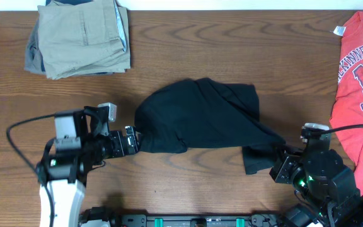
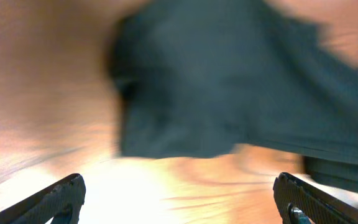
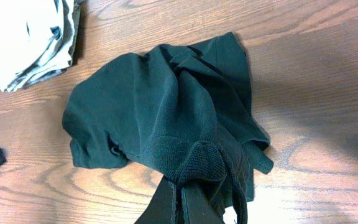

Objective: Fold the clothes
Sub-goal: 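Reach the left gripper to the shirt's left end and grasp it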

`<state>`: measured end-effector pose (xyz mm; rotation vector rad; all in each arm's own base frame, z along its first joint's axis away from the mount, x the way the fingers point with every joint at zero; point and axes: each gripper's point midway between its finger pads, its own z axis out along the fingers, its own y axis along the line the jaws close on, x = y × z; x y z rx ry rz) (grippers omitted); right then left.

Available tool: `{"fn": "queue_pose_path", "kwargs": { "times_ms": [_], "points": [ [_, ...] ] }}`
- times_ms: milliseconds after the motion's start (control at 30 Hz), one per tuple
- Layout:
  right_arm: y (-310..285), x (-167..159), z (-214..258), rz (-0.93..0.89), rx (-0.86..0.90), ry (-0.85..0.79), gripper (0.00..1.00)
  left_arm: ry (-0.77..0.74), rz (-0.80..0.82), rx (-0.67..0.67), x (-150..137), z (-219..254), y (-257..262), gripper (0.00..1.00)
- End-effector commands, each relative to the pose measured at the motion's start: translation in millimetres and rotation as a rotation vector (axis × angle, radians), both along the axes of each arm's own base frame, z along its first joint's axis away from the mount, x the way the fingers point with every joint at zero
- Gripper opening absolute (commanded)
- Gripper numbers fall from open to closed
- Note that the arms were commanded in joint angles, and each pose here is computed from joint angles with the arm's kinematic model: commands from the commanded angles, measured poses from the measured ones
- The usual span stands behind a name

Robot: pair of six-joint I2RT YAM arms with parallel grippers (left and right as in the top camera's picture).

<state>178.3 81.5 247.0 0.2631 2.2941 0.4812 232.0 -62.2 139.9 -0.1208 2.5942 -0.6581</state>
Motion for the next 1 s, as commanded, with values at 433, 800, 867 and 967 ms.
{"fn": "queue_pose_path", "kwargs": {
  "times_ms": [433,800,867,967],
  "points": [
    [7.4,15.6,0.5,-0.008,-0.033,0.009,0.01,0.305,0.103,0.135,17.6,-76.9,27.5,0.98],
    [18.5,30.9,-15.0,-0.005,-0.074,0.07,0.01,0.429,-0.001,0.253,10.7,-120.9,1.4,0.98],
    [19.9,31.0,-17.5,0.0,-0.077,0.082,0.01,0.444,0.03,0.273,11.7,-126.0,3.6,0.96],
    [20.7,31.1,-19.1,0.003,-0.079,0.09,0.01,0.445,0.038,0.278,13.8,-129.2,4.5,0.75]
  ]
}}
